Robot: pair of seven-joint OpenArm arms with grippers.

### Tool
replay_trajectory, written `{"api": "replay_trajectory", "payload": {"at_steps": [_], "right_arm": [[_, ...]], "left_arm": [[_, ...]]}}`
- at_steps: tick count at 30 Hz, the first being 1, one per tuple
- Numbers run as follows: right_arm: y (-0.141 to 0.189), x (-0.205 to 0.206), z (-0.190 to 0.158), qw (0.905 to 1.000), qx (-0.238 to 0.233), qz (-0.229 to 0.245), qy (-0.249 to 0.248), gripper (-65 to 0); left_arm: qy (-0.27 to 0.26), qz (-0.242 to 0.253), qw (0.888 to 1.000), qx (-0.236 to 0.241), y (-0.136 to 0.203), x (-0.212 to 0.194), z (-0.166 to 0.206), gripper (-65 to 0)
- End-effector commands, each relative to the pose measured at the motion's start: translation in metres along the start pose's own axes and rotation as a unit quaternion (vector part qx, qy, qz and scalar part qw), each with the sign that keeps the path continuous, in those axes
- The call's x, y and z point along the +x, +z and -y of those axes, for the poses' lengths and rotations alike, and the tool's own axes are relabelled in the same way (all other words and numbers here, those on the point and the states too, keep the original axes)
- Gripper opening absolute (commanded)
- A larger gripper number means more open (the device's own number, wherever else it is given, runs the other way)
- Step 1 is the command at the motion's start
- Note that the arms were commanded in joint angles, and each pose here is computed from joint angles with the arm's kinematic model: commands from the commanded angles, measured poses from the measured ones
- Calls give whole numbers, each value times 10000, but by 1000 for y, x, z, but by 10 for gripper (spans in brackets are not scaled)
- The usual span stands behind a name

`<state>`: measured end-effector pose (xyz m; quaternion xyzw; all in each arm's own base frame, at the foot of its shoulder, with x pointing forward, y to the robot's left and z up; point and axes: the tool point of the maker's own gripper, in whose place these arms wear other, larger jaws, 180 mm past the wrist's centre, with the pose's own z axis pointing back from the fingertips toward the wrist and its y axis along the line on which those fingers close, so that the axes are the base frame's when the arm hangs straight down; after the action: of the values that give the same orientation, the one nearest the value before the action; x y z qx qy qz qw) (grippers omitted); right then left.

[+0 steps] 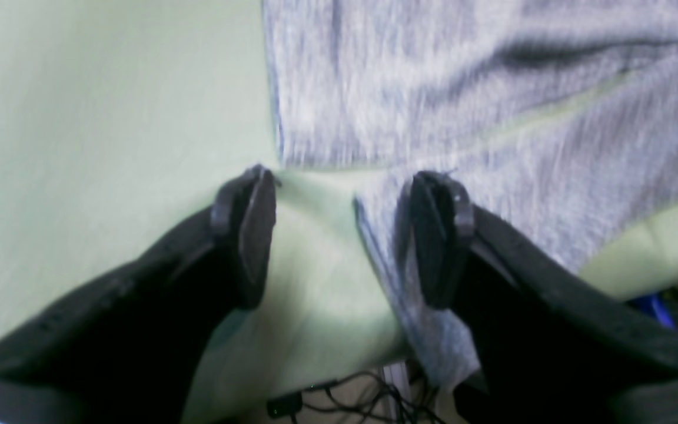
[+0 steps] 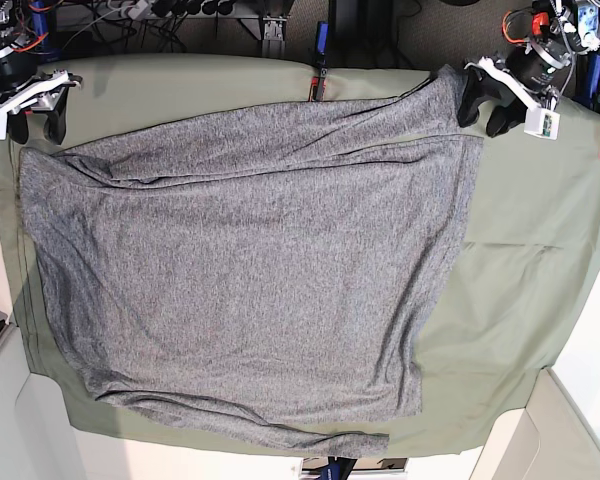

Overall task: Fold the T-shirt properly
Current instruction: 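Grasp the shirt edge corners with the left and right grippers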

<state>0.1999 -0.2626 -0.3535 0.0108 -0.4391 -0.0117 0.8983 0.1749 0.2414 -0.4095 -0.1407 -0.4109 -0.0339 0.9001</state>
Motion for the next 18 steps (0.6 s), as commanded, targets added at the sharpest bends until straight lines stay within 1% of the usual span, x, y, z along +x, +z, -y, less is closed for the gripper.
{"api": "replay_trajectory", "payload": {"at_steps": [1, 4, 7, 12, 16, 18], "right_arm": [[2, 10, 2, 9998, -2, 170, 52, -302], [1, 7, 4, 9999, -15, 132, 37, -302], [0, 9, 5, 9998, -64, 137, 130, -302], [1, 15, 14, 9995, -166, 194, 193, -302], [-2, 22, 21, 9992, -253, 258, 166, -302], [-7, 23, 24, 9991, -287, 271, 121, -302]], "left_arm": [[-37, -255, 9996, -71, 3, -10, 2, -253], [31, -423, 9979, -490, 4, -16, 17, -253], [180, -637, 9961, -576, 5, -23, 21, -253], [355, -1161, 9902, -691, 13, -45, 27, -253], [537, -1139, 9891, -764, 17, -48, 32, -253], [540, -1144, 9890, -761, 17, -49, 33, -254]]}}
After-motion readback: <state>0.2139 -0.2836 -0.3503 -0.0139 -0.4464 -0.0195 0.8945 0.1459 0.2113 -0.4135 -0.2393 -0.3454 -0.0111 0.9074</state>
